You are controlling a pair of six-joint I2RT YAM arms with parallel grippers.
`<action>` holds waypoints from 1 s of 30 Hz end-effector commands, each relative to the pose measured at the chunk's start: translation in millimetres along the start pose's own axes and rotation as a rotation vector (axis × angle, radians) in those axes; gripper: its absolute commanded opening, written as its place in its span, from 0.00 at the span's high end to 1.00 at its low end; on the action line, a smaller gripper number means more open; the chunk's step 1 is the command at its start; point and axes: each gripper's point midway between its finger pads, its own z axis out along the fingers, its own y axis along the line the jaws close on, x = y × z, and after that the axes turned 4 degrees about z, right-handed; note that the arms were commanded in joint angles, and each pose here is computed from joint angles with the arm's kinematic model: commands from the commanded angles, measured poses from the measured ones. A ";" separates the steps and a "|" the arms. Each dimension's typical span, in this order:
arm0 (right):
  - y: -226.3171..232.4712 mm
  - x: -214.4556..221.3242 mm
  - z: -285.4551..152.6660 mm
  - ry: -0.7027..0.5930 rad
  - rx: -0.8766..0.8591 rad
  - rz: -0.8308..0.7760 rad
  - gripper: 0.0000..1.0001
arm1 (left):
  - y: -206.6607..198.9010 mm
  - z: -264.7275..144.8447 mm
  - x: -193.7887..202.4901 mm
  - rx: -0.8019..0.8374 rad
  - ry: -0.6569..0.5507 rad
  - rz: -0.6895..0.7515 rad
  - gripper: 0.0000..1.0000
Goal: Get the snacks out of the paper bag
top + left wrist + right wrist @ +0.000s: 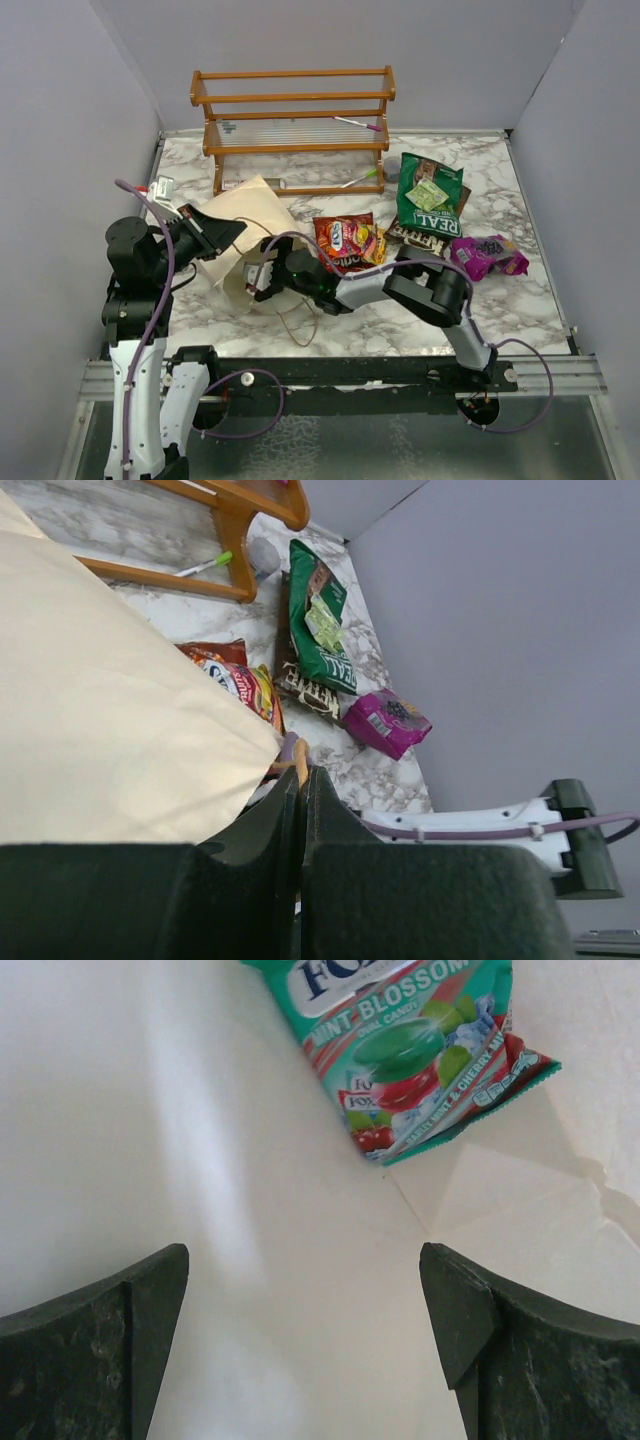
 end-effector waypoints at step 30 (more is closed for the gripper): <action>25.2 -50.8 -60.1 -0.051 0.008 -0.290 0.06 | -39.0 -10.4 22.1 0.303 -0.066 0.077 1.00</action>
